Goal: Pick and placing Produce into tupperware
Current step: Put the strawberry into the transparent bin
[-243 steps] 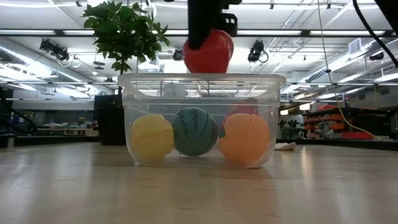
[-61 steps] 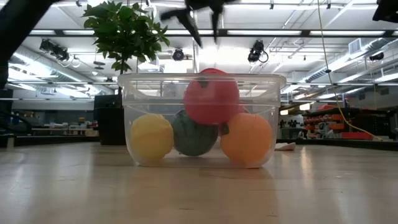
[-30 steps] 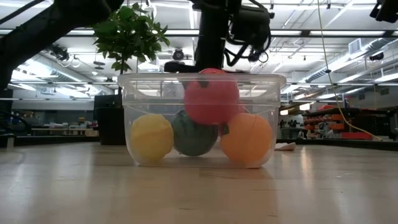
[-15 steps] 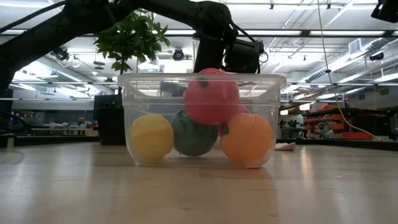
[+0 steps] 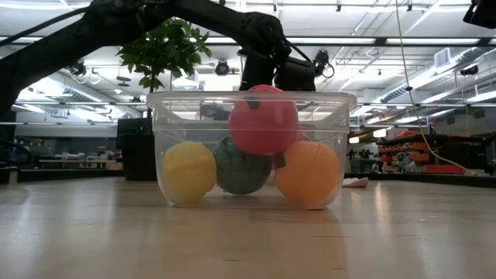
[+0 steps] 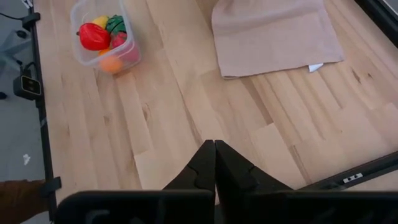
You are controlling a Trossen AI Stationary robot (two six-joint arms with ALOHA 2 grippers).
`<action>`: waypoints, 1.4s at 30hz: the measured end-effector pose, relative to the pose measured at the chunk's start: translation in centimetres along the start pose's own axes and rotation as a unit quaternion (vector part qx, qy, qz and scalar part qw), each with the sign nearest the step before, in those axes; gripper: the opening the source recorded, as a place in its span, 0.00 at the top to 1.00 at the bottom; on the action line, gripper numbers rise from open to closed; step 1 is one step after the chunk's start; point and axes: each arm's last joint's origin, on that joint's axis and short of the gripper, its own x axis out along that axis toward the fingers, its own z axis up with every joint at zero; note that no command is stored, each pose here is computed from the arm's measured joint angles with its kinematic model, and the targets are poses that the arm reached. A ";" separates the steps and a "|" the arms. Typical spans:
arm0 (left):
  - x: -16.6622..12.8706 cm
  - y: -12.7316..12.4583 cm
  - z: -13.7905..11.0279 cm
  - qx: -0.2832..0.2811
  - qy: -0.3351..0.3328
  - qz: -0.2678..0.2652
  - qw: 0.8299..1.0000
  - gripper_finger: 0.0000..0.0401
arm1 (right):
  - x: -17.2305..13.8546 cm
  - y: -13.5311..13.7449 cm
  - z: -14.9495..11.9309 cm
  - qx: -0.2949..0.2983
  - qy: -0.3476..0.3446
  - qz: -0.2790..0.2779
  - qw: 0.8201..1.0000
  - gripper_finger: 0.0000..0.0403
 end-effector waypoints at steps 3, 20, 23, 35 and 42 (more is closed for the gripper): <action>0.0 0.1 0.1 0.013 0.001 0.002 1.000 0.29 | 0.0 0.0 0.0 0.000 0.000 0.000 1.000 0.98; 0.3 0.3 0.7 0.018 0.003 0.004 1.000 0.29 | 0.0 0.0 0.0 0.000 -0.001 0.000 1.000 0.98; 0.3 0.3 0.8 0.009 0.006 0.003 1.000 0.29 | 0.0 0.0 0.0 0.000 -0.001 0.000 1.000 0.98; 1.4 -0.4 0.2 0.015 0.037 -0.006 0.999 0.29 | 0.0 0.0 0.0 0.004 -0.001 0.000 1.000 0.98; 3.4 -0.4 -0.8 0.033 0.063 0.020 0.997 0.29 | 0.0 0.0 0.0 0.004 -0.001 0.000 1.000 0.98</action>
